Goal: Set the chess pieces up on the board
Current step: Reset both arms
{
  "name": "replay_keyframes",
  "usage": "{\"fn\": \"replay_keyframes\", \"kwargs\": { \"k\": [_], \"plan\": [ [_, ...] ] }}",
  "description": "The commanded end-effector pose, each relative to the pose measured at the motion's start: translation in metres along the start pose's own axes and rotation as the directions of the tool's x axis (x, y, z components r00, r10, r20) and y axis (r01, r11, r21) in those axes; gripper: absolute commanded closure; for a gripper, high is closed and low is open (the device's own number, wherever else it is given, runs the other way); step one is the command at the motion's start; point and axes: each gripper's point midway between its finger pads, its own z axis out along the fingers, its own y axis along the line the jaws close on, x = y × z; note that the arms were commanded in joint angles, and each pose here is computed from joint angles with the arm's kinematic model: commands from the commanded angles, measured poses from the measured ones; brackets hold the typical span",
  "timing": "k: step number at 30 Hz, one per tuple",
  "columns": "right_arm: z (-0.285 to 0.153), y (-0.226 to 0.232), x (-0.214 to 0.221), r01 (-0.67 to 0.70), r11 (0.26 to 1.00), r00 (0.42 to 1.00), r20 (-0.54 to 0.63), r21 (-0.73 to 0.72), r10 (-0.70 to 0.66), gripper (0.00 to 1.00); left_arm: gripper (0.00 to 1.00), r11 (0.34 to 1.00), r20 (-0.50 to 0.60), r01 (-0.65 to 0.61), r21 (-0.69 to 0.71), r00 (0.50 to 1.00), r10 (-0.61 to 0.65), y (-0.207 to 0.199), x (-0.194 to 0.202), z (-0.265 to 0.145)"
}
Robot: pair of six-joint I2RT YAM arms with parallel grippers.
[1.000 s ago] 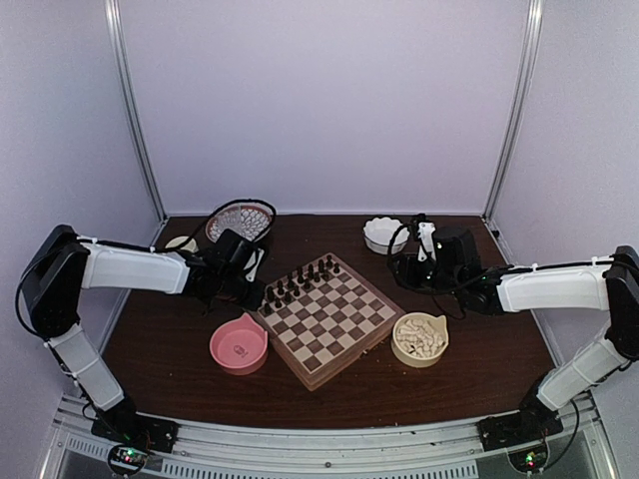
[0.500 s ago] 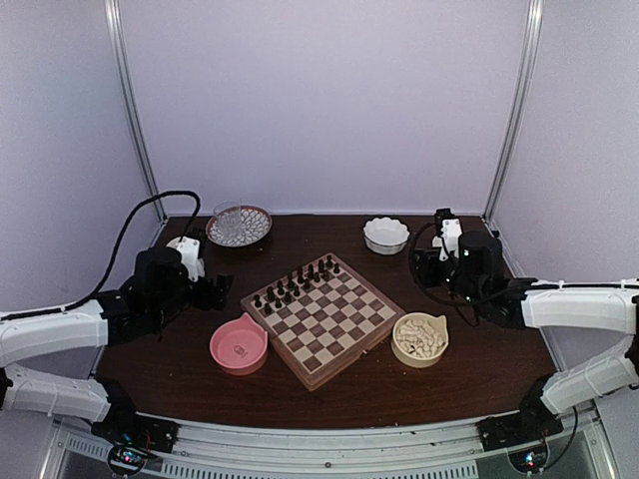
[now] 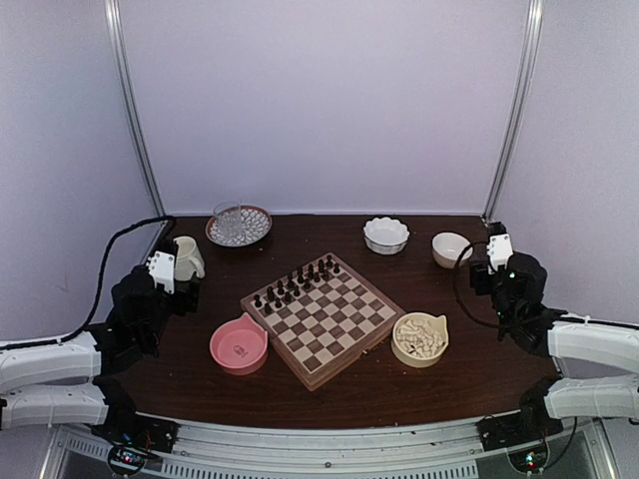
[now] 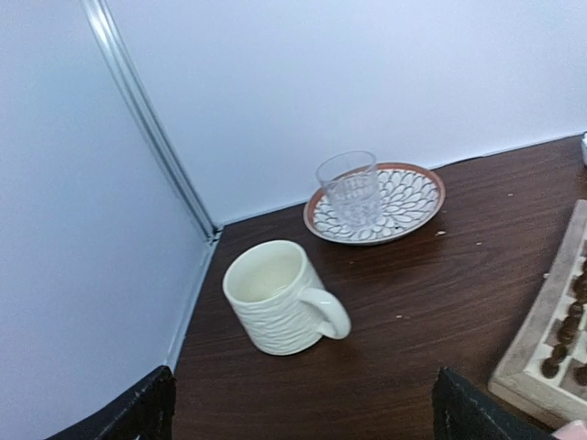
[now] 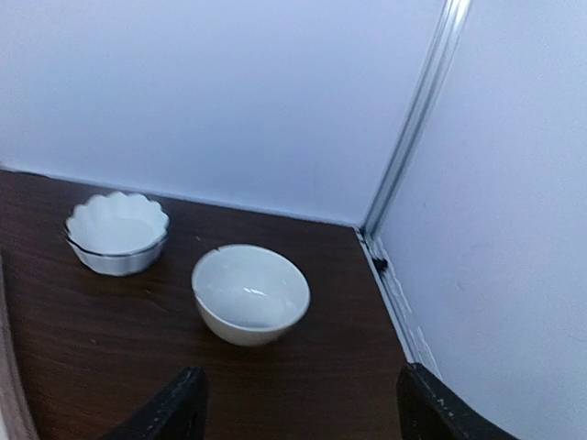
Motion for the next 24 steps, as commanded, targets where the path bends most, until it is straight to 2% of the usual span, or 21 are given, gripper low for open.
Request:
{"fn": "replay_keyframes", "kwargs": {
  "k": [1,4,9,11,12,13,15,16,17,18,19,20,24],
  "plan": [
    [0.016,-0.042,0.035,-0.017,0.999,0.997,-0.081,0.04,0.02,0.25,0.02,0.985,0.035,-0.018,-0.171,0.999,0.024,0.038,0.001,0.004],
    [0.028,-0.057,0.061,-0.101,0.994,0.993,-0.051,0.037,0.103,0.25,0.02,0.98,0.024,-0.013,-0.2,1.0,0.018,0.049,0.024,0.008],
    [0.054,-0.044,0.061,-0.074,0.997,0.997,-0.009,-0.022,0.074,0.27,0.02,0.975,-0.035,0.024,-0.221,0.999,-0.033,0.062,0.05,0.02],
    [0.067,-0.038,0.08,-0.069,0.997,0.997,-0.025,-0.035,0.068,0.27,0.03,0.97,-0.055,0.057,-0.235,0.996,-0.072,0.07,0.061,0.025],
    [0.075,-0.036,0.079,-0.06,0.998,0.998,0.01,-0.035,0.061,0.29,0.02,0.967,-0.071,0.083,-0.239,0.992,-0.103,0.073,0.068,0.028],
    [0.077,-0.036,0.078,-0.065,0.997,0.998,0.005,-0.034,0.065,0.28,0.02,0.967,-0.081,0.099,-0.234,0.989,-0.121,0.074,0.074,0.03],
    [0.087,-0.035,0.086,-0.069,0.996,0.992,-0.114,-0.05,0.063,0.31,0.02,0.968,-0.087,0.123,-0.22,0.986,-0.145,0.074,0.081,0.034],
    [0.089,-0.039,0.084,-0.077,0.996,0.994,-0.079,-0.034,0.074,0.31,0.02,0.968,-0.084,0.125,-0.218,0.986,-0.147,0.074,0.081,0.036],
    [0.087,-0.041,0.089,-0.075,0.997,0.993,-0.089,-0.013,0.074,0.3,0.02,0.97,-0.093,0.121,-0.209,0.985,-0.143,0.072,0.081,0.038],
    [0.084,-0.042,0.089,-0.079,0.997,0.992,-0.1,-0.01,0.078,0.23,0.02,0.971,-0.094,0.122,-0.204,0.985,-0.143,0.073,0.081,0.039],
    [0.086,-0.042,0.09,-0.08,0.997,0.991,-0.11,-0.007,0.078,0.04,0.02,0.969,-0.09,0.129,-0.209,0.985,-0.15,0.075,0.082,0.04],
    [0.09,-0.045,0.09,-0.085,0.996,0.99,-0.111,0.01,0.086,0.01,0.02,0.969,-0.078,0.14,-0.206,0.984,-0.159,0.076,0.081,0.04],
    [0.092,-0.055,0.094,-0.108,0.992,0.984,-0.137,0.067,0.116,0.01,0.05,0.976,-0.058,0.15,-0.16,0.985,-0.161,0.078,0.081,0.049]
  ]
}}
